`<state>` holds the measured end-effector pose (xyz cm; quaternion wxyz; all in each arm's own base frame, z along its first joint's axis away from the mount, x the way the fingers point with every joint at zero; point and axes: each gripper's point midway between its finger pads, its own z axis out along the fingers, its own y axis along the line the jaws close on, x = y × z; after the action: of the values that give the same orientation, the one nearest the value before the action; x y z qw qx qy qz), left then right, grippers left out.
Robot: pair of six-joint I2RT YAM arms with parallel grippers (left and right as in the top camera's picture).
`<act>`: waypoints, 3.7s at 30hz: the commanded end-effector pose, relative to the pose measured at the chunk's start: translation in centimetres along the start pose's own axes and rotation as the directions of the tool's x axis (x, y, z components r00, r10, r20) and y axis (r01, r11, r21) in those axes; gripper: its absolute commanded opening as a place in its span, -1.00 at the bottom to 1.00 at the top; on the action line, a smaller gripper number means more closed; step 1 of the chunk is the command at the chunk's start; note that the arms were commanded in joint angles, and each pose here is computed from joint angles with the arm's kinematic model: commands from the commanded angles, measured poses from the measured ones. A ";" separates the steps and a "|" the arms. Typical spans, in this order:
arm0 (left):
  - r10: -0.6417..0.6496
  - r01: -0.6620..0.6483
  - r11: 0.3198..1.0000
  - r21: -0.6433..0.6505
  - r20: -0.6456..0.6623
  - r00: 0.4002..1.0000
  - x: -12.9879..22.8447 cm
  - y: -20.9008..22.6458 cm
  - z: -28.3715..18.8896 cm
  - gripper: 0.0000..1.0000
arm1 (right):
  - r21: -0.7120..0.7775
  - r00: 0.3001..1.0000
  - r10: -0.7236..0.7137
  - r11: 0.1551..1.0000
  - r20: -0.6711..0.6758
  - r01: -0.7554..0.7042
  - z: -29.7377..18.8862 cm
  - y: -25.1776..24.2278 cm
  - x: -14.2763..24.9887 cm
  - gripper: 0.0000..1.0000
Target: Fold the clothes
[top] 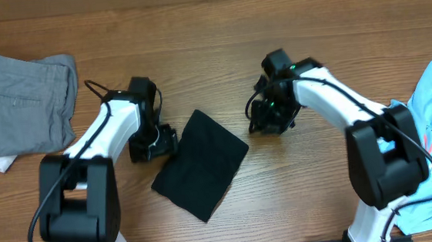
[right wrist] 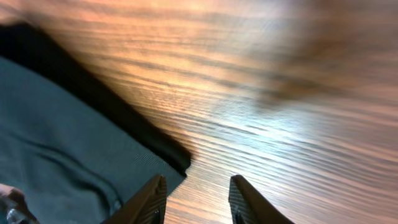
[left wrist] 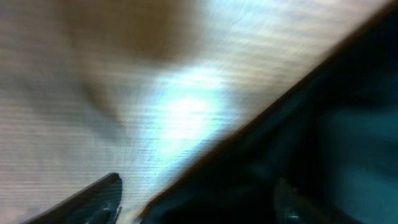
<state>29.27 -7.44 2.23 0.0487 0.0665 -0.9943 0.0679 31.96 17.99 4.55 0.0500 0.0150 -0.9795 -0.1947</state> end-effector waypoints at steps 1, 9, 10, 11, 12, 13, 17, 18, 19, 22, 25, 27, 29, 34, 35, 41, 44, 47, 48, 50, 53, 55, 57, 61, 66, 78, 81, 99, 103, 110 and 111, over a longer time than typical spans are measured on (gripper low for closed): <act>0.063 -0.086 0.992 0.095 0.224 0.973 -3.5 -2.3 -5.0 1.00 | 0.059 0.974 -0.054 0.997 0.219 0.042 -7.4 0.4 -2.6 -0.20; 0.252 -0.351 0.901 0.257 0.349 0.902 -5.9 -6.8 -5.3 1.00 | 0.045 0.955 -0.047 0.998 0.293 0.036 -10.9 0.6 -2.0 -0.05; 0.269 -0.370 0.885 0.282 0.340 0.901 -5.8 -7.2 -4.8 1.00 | 0.046 0.956 -0.046 0.998 0.289 0.034 -10.9 0.5 -1.9 -0.05; 0.277 -0.376 0.877 0.300 0.326 0.904 -5.7 -7.5 -4.2 1.00 | 0.046 0.957 -0.045 0.998 0.287 0.033 -10.8 0.5 -1.8 -0.06; 0.281 -0.376 0.875 0.306 0.311 0.908 -5.7 -7.5 -3.6 1.00 | 0.046 0.957 -0.045 0.998 0.285 0.033 -10.8 0.5 -1.8 -0.06; 0.284 -0.370 0.875 0.313 0.287 0.915 -5.6 -7.4 -2.6 1.00 | 0.047 0.958 -0.044 0.998 0.284 0.032 -10.8 0.5 -1.8 -0.06; 0.314 -0.372 0.851 0.371 0.208 0.926 -4.8 -7.7 0.4 1.00 | 0.047 0.959 -0.042 0.998 0.280 0.030 -10.8 0.5 -1.7 -0.05; 0.324 -0.376 0.838 0.397 0.192 0.926 -4.5 -7.9 0.9 1.00 | 0.047 0.959 -0.043 0.998 0.280 0.031 -10.8 0.5 -1.7 -0.05; 0.326 -0.368 0.829 0.422 0.170 0.930 -4.1 -8.1 1.5 1.00 | 0.048 0.959 -0.043 0.998 0.281 0.031 -10.8 0.5 -1.7 -0.05; 0.339 -0.345 0.789 0.508 0.109 0.935 -2.8 -9.1 2.8 0.94 | 0.055 0.958 -0.043 0.998 0.283 0.029 -10.8 0.3 -1.7 -0.05; 0.378 -0.339 0.747 0.573 0.053 0.924 -0.9 -10.1 3.5 0.49 | 0.061 0.958 -0.043 0.998 0.285 0.027 -10.8 0.2 -1.8 -0.05; 0.395 -0.337 0.753 0.565 0.021 0.918 -0.1 -10.1 4.1 0.24 | 0.063 0.958 -0.043 0.998 0.285 0.026 -10.8 0.2 -1.7 -0.05; 0.401 -0.339 0.777 0.530 -0.003 0.916 0.2 -9.5 4.7 -0.05 | 0.065 0.958 -0.043 0.998 0.284 0.025 -10.8 0.1 -1.7 -0.05; 0.399 -0.355 0.808 0.470 0.007 0.917 -0.6 -8.4 5.2 -0.74 | 0.081 0.959 -0.040 0.997 0.279 0.018 -10.8 -0.2 -1.6 -0.05; 0.395 -0.358 0.807 0.469 0.022 0.918 -1.0 -8.4 5.0 -0.84 | 0.085 0.960 -0.039 0.996 0.279 0.016 -10.8 -0.3 -1.6 -0.05; 0.290 -0.345 0.828 0.441 0.191 0.938 -6.6 -6.8 -0.8 -0.92 | 0.142 0.960 -0.034 0.990 0.277 -0.005 -10.9 -1.4 -1.4 -0.05; 0.197 -0.306 0.876 0.372 0.303 0.932 -9.4 -4.3 -5.2 -0.92 | 0.170 0.962 -0.031 0.985 0.272 -0.016 -10.9 -1.9 -1.2 -0.06; 0.117 -0.264 0.921 0.287 0.442 0.890 -11.7 -0.9 -10.6 -0.92 | 0.189 0.962 -0.030 0.982 0.272 -0.023 -11.0 -2.3 -1.1 -0.05; 0.090 -0.246 0.935 0.257 0.497 0.863 -12.4 0.6 -12.9 -0.92 | 0.188 0.962 -0.030 0.982 0.272 -0.023 -11.0 -2.2 -1.1 -0.05; 0.039 -0.198 0.958 0.208 0.589 0.807 -13.5 3.2 -16.6 -0.91 | 0.188 0.962 -0.030 0.982 0.272 -0.023 -11.0 -2.2 -1.1 -0.05; -0.021 -0.105 0.986 0.126 0.734 0.679 -15.1 7.9 -22.4 -0.92 | 0.188 0.962 -0.030 0.982 0.272 -0.023 -11.0 -2.2 -1.1 -0.05; -0.043 -0.045 0.995 0.088 0.798 0.601 -15.8 10.9 -25.0 -0.85 | 0.188 0.962 -0.029 0.982 0.271 -0.023 -11.0 -2.3 -1.1 -0.05; -0.075 0.023 0.997 0.074 0.839 0.538 -16.5 14.5 -26.5 -0.84 | 0.188 0.962 -0.029 0.982 0.271 -0.023 -11.0 -2.3 -1.1 -0.05; -0.105 0.082 0.994 0.073 0.862 0.495 -17.4 18.1 -26.9 -0.86 | 0.188 0.962 -0.029 0.982 0.270 -0.023 -10.9 -2.3 -1.1 -0.05; -0.118 0.133 0.989 0.066 0.891 0.438 -18.1 21.4 -27.6 -0.85 | 0.190 0.964 -0.026 0.982 0.265 -0.025 -10.9 -2.3 -0.9 -0.05; -0.144 0.284 0.958 0.029 0.909 0.392 -18.0 27.1 -27.6 -0.83 | 0.184 0.963 -0.008 0.982 0.269 -0.043 -10.9 -2.3 -1.0 -0.05; -0.152 0.305 0.952 0.027 0.906 0.394 -18.3 28.2 -26.8 -0.84 | 0.184 0.963 -0.008 0.982 0.269 -0.043 -10.9 -2.3 -1.0 -0.04; -0.218 0.601 0.799 0.032 0.946 0.239 -18.8 41.3 -23.3 0.99 | 0.185 0.963 -0.008 0.982 0.268 -0.043 -10.9 -2.3 -0.9 -0.06; -0.261 0.635 0.771 0.040 0.930 0.258 -16.7 42.7 -23.5 1.00 | 0.185 0.963 -0.008 0.982 0.268 -0.043 -10.9 -2.3 -0.9 -0.06; -0.215 0.515 0.852 0.092 0.959 0.185 -16.0 38.4 -30.8 1.00 | 0.186 0.964 -0.008 0.982 0.265 -0.043 -10.9 -2.3 -0.9 0.18; -0.206 0.475 0.873 0.106 0.965 0.164 -16.2 36.9 -32.2 1.00 | 0.185 0.964 -0.008 0.982 0.267 -0.043 -10.9 -2.3 -0.9 0.33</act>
<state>41.07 38.46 17.83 -0.4484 0.3563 -0.8072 -0.1431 33.63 11.81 13.11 -0.0716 -0.0168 -0.9920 -0.1024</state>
